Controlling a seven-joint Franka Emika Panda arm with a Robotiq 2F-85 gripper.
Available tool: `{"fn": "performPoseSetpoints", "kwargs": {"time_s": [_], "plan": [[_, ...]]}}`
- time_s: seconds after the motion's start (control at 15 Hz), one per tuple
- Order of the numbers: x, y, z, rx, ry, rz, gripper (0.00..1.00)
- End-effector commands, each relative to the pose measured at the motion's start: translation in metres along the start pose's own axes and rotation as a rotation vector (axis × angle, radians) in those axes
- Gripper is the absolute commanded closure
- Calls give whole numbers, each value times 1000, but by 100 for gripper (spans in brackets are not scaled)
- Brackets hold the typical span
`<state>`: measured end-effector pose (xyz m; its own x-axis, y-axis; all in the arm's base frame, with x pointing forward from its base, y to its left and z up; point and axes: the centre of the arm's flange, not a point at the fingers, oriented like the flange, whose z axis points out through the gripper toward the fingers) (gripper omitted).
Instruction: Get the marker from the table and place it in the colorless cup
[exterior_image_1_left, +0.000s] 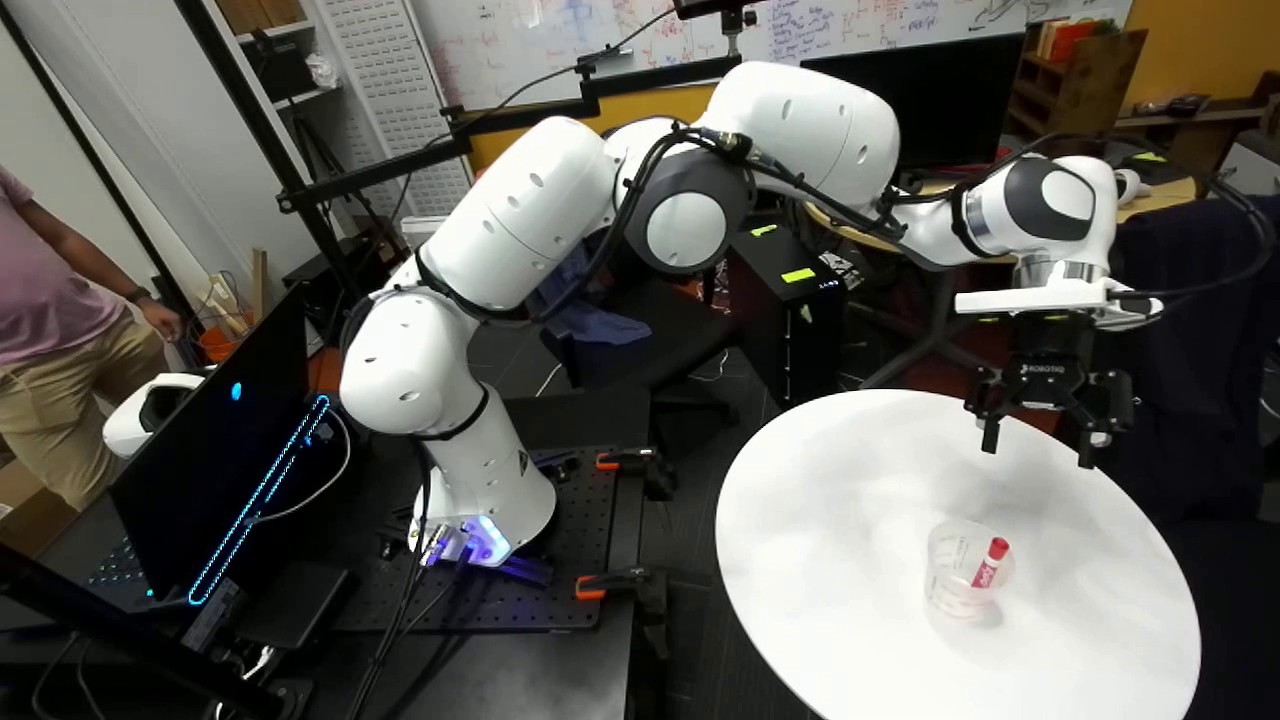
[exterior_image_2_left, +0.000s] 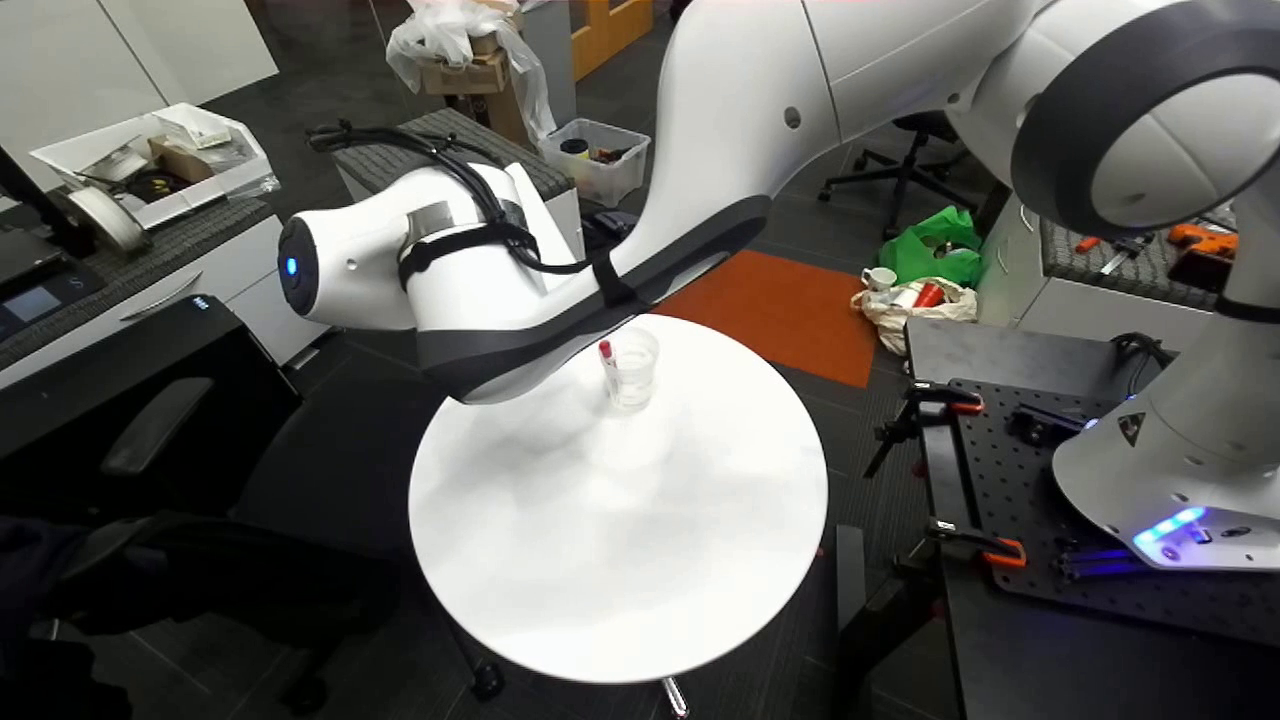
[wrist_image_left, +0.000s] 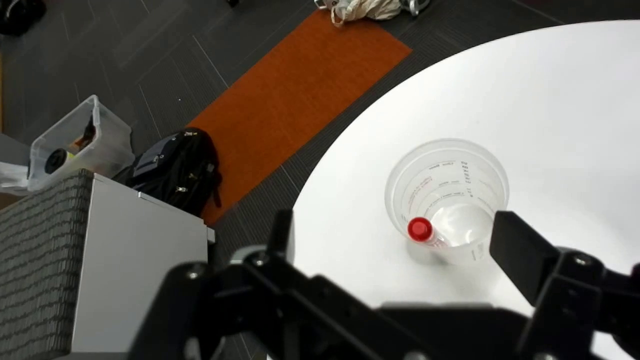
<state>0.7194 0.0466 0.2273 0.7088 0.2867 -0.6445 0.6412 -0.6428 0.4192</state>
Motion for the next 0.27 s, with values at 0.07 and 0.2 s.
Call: {"fn": "performPoseSetpoints", "kwargs": {"time_s": [0.07, 0.2], "plan": [[1, 0, 3, 0, -5, -1, 0], [1, 0, 3, 0, -5, 0, 0]]}}
